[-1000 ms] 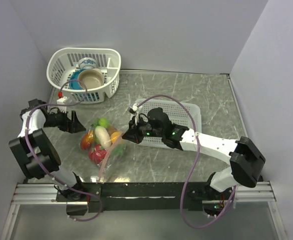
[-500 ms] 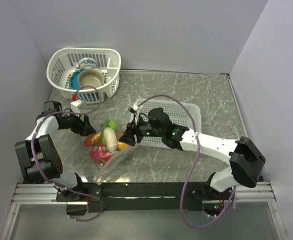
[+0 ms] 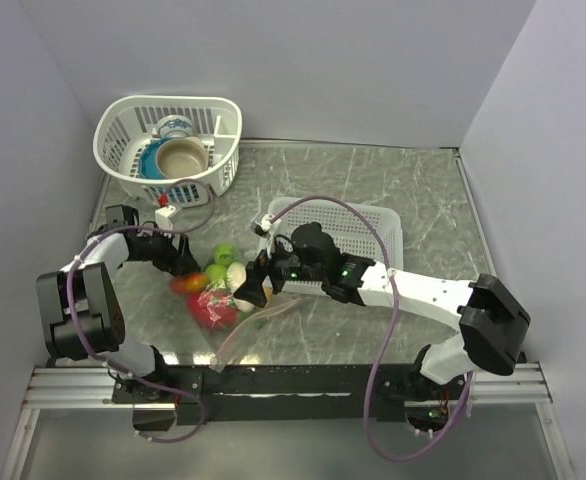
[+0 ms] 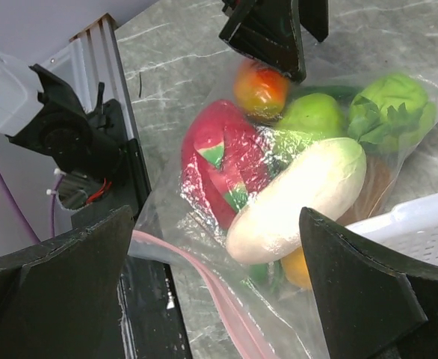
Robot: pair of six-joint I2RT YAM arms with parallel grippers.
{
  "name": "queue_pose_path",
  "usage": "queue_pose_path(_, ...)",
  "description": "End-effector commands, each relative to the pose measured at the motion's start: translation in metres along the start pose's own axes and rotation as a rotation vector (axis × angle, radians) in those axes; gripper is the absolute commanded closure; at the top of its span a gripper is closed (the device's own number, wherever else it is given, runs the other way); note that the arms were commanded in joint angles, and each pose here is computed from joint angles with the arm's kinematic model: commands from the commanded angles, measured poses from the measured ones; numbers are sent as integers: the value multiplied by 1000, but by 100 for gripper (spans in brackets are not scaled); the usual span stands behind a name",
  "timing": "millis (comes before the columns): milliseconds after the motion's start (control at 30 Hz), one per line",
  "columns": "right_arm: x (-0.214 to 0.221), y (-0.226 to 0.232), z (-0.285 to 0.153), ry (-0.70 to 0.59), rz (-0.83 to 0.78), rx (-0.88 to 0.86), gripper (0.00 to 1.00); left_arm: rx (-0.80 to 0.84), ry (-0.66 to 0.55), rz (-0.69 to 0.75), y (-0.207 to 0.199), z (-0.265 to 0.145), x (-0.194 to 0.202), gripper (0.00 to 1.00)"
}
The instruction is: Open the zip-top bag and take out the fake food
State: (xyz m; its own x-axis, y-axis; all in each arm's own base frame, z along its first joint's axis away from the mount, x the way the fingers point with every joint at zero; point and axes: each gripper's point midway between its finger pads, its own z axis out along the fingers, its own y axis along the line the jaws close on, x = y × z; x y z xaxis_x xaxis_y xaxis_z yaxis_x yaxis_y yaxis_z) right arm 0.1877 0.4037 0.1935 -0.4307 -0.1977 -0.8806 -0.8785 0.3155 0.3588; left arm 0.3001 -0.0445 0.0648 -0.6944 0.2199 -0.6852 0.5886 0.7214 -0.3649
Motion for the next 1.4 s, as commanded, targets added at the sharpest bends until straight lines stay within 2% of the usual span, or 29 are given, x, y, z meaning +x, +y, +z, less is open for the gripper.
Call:
queue_pose_path(0,-25,11,-8,-76,-51,-3,0,92,40,8,-21,2,0,13)
queue_pose_path(100,-23,11,-7,-72,-49,1,0,122,80,39,-31,6,5,11)
queue_pose_path(200,-24,12,-9,-76,-44,5,0,114,121,99,-30,9,12,1)
queue_pose_path(367,-29,15,-18,-100,-50,15,0,-4,181,127,0,14,24,5)
queue_pose_path(433,-31,16,-23,-112,-51,16,0,-54,211,126,6,15,31,14)
queue_pose_path(533,-32,17,-26,-122,-54,18,0,-91,255,163,7,19,38,41)
queue_pose_path(567,-31,16,-27,-122,-53,23,0,-98,265,173,7,22,39,55)
queue_pose_path(633,-29,16,-27,-122,-52,21,0,-105,291,167,9,23,43,70)
queue_pose_path(667,-28,16,-28,-123,-49,21,0,-94,312,153,7,21,48,85)
queue_pose_path(733,-26,16,-28,-123,-48,19,0,-99,334,141,11,21,47,96)
queue_pose_path(833,-24,16,-29,-119,-50,17,0,-147,309,139,22,7,34,98)
queue_pose_path(900,-22,16,-29,-116,-56,12,0,-210,253,142,40,-16,15,98)
queue_pose_path(1100,-12,18,-23,-98,-62,-10,0,-432,231,156,84,-90,1,99)
queue_pose_path(1200,-8,19,-13,-86,-69,-5,0,-518,241,171,92,-109,5,98)
queue_pose_path(1367,1,22,20,-24,-84,26,0,-540,228,184,82,-115,6,98)
